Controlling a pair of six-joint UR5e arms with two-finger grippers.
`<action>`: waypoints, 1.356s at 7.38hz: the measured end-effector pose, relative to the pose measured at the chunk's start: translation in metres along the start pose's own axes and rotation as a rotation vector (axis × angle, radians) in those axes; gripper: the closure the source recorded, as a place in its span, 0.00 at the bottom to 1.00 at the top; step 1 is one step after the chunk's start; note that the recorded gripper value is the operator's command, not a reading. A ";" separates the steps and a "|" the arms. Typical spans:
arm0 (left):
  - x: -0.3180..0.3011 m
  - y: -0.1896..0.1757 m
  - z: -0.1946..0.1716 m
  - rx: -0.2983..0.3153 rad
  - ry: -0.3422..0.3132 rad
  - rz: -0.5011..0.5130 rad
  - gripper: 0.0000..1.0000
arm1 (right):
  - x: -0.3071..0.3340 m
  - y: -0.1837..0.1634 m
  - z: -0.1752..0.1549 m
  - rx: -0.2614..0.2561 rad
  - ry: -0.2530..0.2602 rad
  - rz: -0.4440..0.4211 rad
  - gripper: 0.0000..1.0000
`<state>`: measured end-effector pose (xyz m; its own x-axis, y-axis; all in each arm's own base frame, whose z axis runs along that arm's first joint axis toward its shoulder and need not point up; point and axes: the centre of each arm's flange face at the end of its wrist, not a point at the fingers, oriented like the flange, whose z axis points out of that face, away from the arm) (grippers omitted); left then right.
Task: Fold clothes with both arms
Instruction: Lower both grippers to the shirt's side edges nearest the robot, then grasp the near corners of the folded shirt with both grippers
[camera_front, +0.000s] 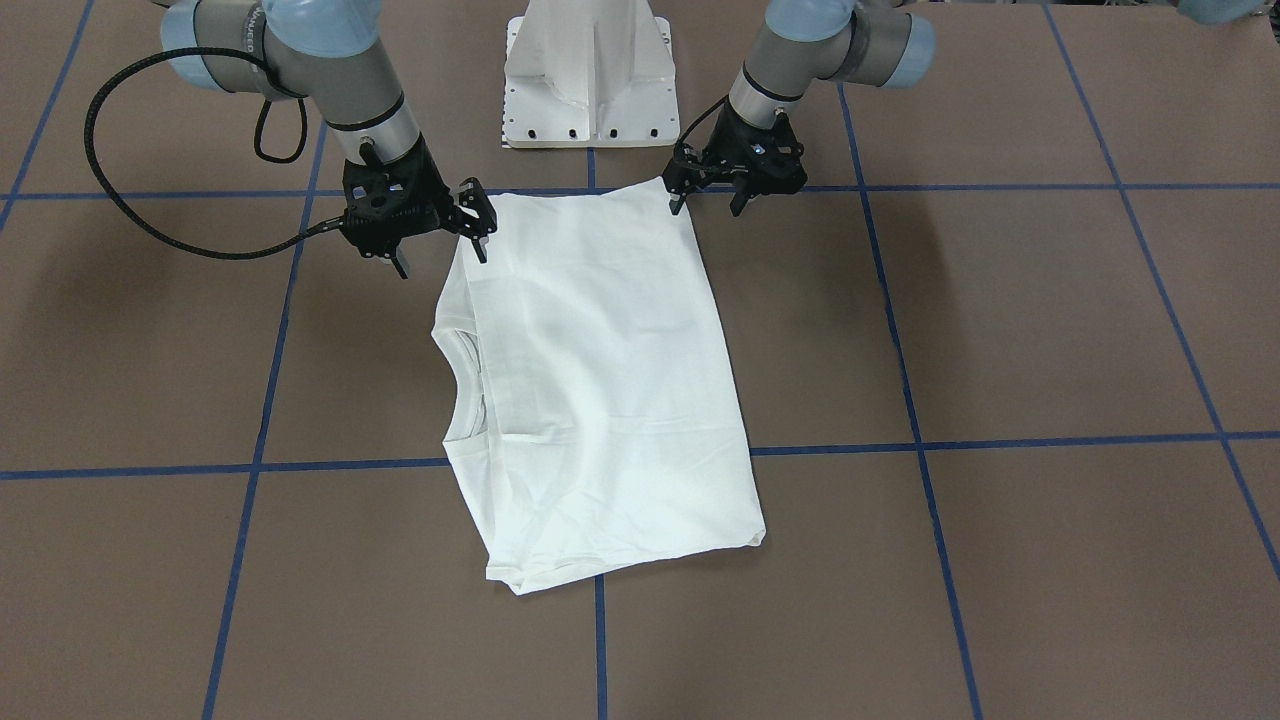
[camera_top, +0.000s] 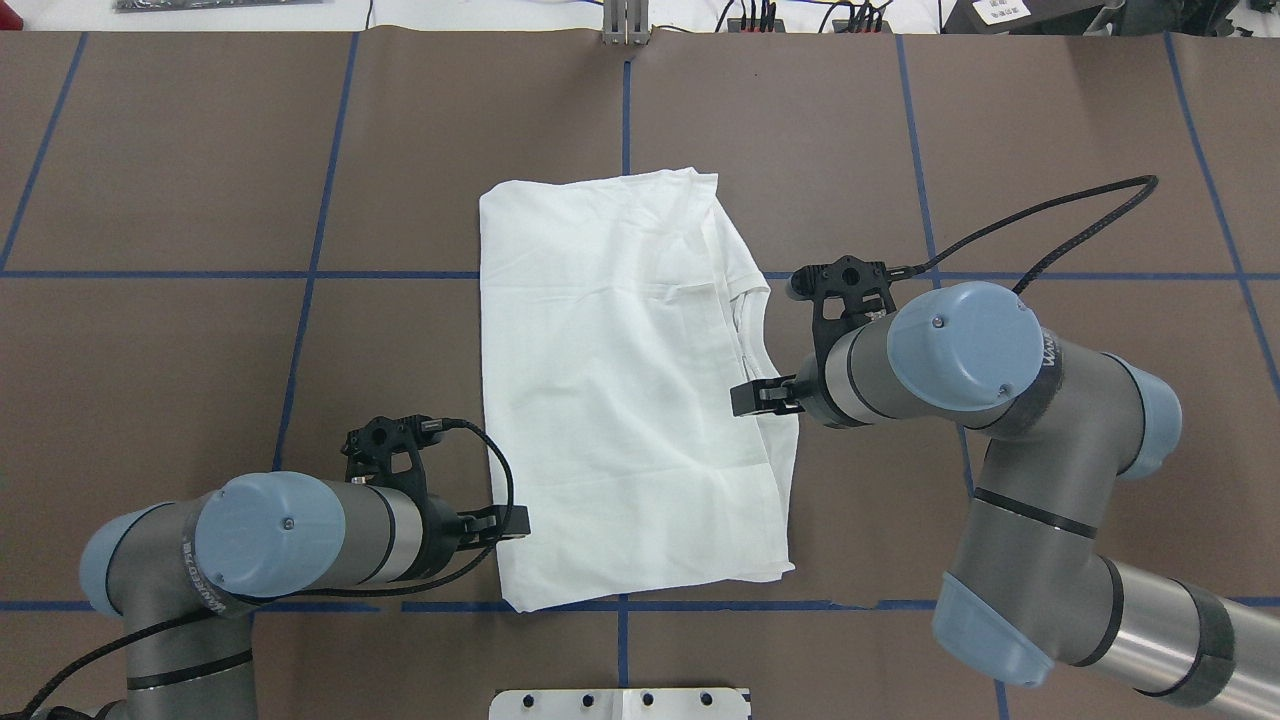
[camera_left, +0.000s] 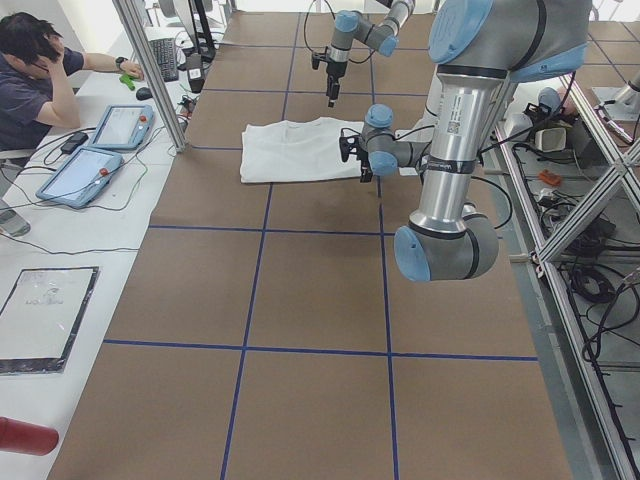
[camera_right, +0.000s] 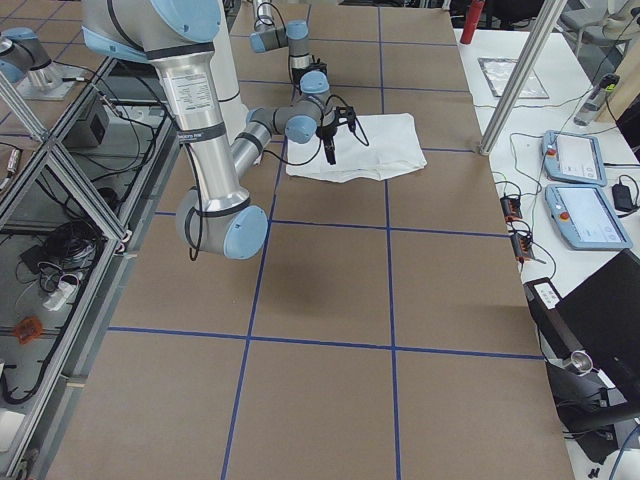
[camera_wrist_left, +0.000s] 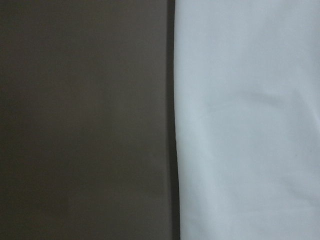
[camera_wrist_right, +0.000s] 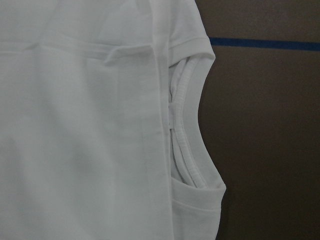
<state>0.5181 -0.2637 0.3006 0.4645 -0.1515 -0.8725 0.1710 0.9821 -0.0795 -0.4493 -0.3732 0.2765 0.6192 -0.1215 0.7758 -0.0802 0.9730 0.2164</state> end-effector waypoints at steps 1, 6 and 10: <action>0.003 0.010 0.004 -0.013 0.001 0.006 0.00 | 0.000 0.000 0.000 0.000 0.000 0.000 0.00; 0.016 0.034 0.018 -0.047 0.001 0.026 0.00 | 0.001 0.001 0.001 -0.002 0.001 0.000 0.00; 0.026 0.036 0.025 -0.050 0.005 0.028 0.72 | 0.002 0.001 0.001 -0.002 0.003 0.001 0.00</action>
<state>0.5587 -0.2350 0.2870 0.4639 -0.1235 -0.8772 0.1146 0.9903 -0.0788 -0.4492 -0.3726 0.2789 0.6218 -0.1203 0.7739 -0.0786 0.9735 0.2145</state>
